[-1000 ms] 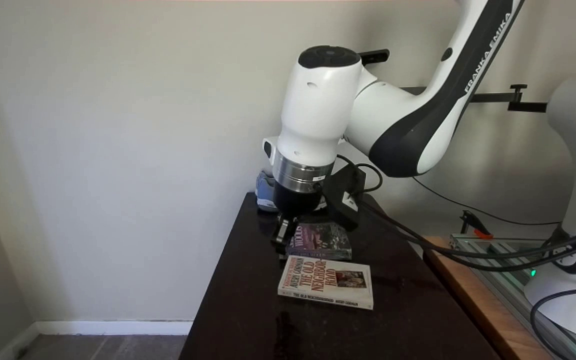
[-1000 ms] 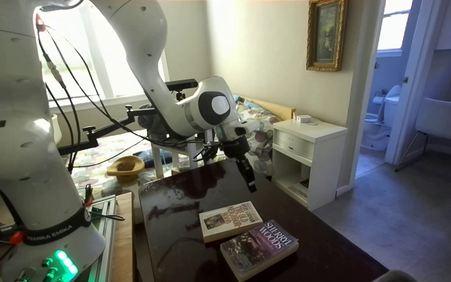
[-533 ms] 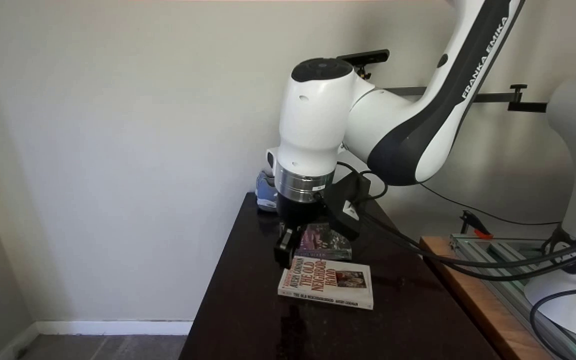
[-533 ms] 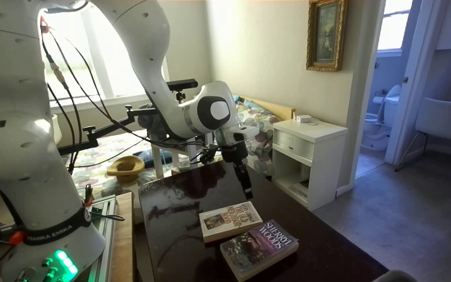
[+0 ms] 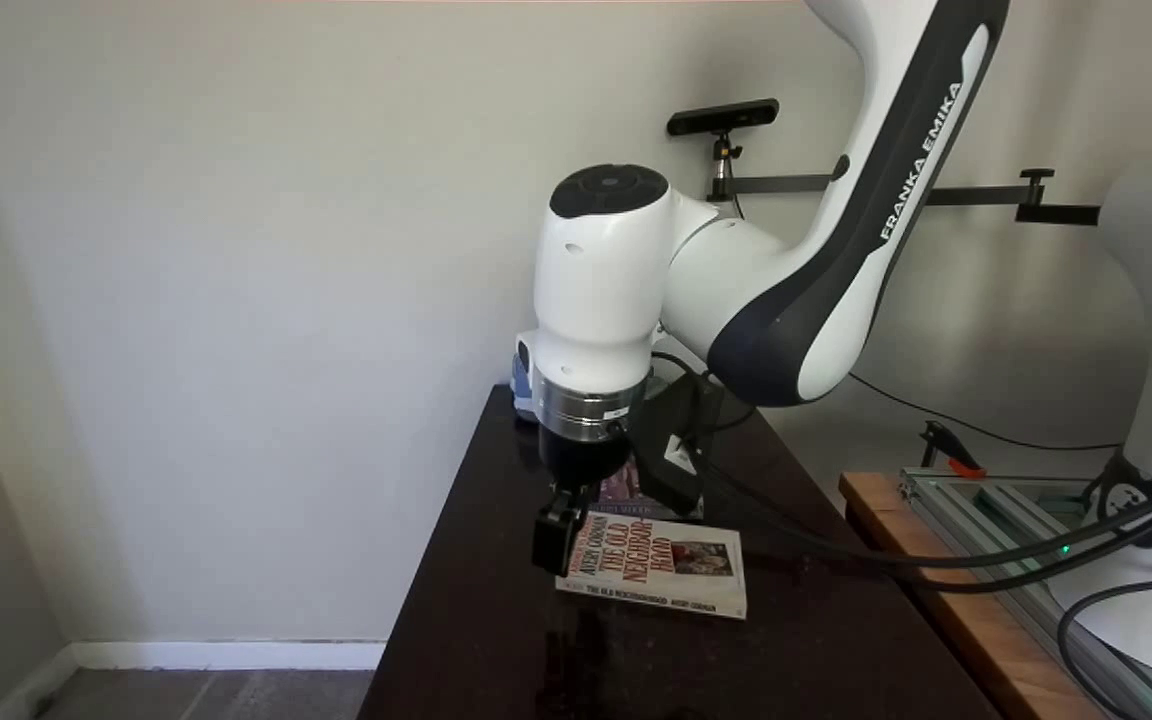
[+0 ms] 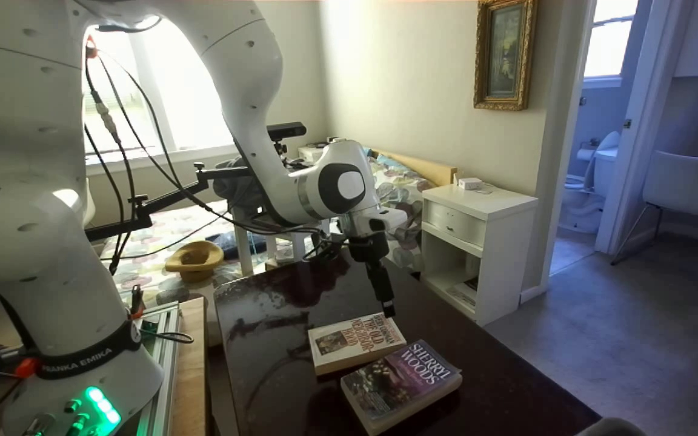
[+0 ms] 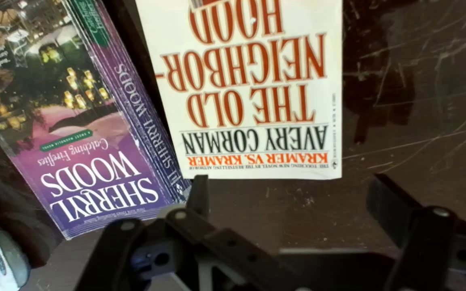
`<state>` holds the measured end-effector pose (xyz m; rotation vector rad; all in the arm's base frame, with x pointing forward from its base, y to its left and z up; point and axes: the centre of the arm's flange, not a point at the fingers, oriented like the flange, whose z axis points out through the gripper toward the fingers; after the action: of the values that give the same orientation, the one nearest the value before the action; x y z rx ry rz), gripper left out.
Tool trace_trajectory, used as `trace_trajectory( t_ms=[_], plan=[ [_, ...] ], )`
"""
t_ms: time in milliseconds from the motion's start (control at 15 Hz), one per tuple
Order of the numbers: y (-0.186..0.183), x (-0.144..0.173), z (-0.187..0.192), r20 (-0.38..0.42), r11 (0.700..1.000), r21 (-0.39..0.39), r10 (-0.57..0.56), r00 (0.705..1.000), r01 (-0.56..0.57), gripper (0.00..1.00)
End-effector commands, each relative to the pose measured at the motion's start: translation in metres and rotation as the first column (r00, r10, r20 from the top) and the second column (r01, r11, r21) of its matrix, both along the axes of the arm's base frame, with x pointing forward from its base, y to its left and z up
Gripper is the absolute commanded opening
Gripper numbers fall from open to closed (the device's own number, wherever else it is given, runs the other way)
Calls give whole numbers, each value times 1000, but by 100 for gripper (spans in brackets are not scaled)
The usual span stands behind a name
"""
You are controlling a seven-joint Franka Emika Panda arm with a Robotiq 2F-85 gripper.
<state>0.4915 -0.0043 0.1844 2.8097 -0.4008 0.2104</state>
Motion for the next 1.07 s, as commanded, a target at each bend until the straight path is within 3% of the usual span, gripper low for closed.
trace_trajectory(
  t_ms=[0, 533, 667, 1000],
  plan=[
    [-3, 16, -16, -23, 1000, 5, -23, 999, 23, 100],
    [-3, 22, -39, -44, 1000, -4, -29, 999, 29, 98],
    [-4, 23, -43, -50, 999, -6, -35, 998, 35, 73],
    [-4, 28, -42, -44, 999, 0, -47, 998, 47, 42]
  ],
)
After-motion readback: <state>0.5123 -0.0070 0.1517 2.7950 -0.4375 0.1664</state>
